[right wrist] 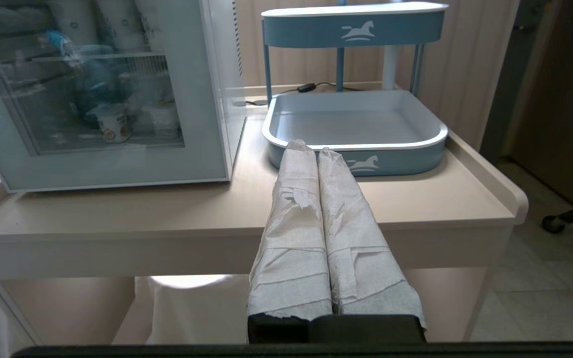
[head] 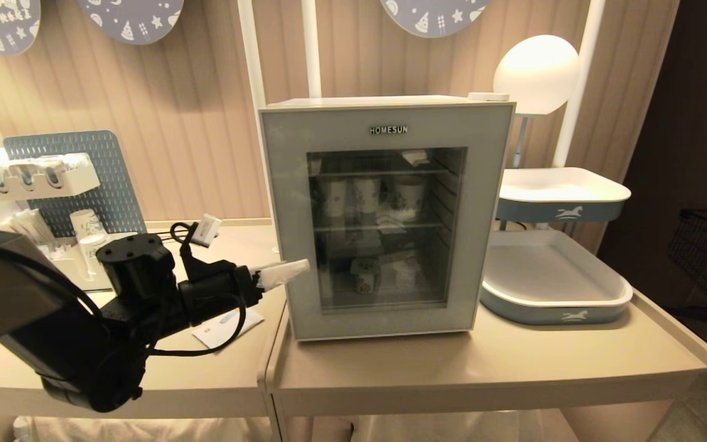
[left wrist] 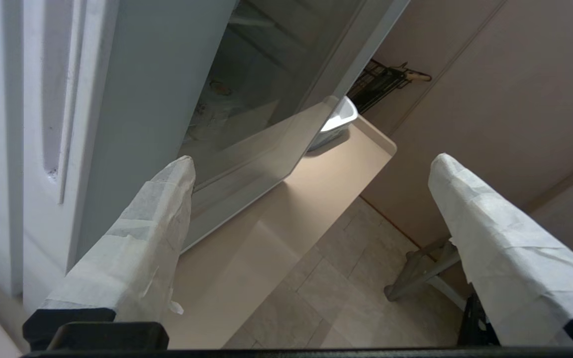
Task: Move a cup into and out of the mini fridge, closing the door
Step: Open the freezer door
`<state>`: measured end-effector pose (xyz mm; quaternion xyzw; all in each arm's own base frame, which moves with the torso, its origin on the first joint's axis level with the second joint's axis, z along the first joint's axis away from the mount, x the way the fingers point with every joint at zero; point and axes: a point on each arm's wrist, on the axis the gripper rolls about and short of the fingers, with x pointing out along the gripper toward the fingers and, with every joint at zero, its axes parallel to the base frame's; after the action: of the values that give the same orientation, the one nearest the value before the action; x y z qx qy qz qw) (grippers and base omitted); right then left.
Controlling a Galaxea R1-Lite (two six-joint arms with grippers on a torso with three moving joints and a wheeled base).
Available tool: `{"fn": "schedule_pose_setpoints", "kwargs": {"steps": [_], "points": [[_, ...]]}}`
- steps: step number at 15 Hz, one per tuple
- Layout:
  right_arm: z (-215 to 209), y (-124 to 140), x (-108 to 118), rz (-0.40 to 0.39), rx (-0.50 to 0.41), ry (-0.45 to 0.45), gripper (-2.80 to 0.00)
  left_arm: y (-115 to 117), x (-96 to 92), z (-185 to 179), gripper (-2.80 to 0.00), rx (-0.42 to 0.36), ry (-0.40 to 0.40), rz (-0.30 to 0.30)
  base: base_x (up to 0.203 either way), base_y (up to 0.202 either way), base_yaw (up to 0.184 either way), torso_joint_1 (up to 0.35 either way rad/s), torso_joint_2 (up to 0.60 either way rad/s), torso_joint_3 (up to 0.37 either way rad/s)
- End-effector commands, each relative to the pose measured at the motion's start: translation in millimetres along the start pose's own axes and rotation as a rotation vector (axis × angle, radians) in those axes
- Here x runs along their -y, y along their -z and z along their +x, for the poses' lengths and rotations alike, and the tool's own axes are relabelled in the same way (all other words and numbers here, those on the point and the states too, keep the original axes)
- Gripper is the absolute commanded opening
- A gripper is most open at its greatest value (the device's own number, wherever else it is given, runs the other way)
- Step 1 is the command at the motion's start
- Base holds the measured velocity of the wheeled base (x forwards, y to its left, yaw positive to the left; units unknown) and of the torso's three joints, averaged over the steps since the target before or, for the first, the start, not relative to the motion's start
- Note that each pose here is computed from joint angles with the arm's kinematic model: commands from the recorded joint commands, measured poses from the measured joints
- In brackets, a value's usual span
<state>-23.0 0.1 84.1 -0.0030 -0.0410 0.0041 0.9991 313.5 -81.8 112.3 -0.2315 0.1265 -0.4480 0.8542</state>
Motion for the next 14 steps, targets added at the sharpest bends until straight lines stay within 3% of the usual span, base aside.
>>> {"fn": "schedule_pose_setpoints", "kwargs": {"steps": [1, 4, 9, 14], "points": [[2.1, 9.9, -0.1, 0.000, -0.036, -0.001, -2.80, -6.8, 12.9, -7.8, 0.00, 0.017, 0.022, 0.018, 0.000, 0.000, 0.000, 0.000, 0.00, 0.000], [2.1, 9.9, -0.1, 0.000, -0.036, -0.001, -2.80, -6.2, 9.3, -8.2, 0.00, 0.032, 0.000, 0.022, 0.000, 0.000, 0.000, 0.000, 0.00, 0.000], [2.1, 9.9, -0.1, 0.000, -0.036, -0.001, -2.80, -7.7, -14.8, -5.7, 0.00, 0.137, -0.194, 0.027, 0.000, 0.000, 0.000, 0.000, 0.00, 0.000], [2.1, 10.0, -0.1, 0.000, -0.036, -0.001, -2.80, 4.4, -30.9, 20.7, 0.00, 0.110, -0.194, 0.036, 0.000, 0.000, 0.000, 0.000, 0.00, 0.000]]}}
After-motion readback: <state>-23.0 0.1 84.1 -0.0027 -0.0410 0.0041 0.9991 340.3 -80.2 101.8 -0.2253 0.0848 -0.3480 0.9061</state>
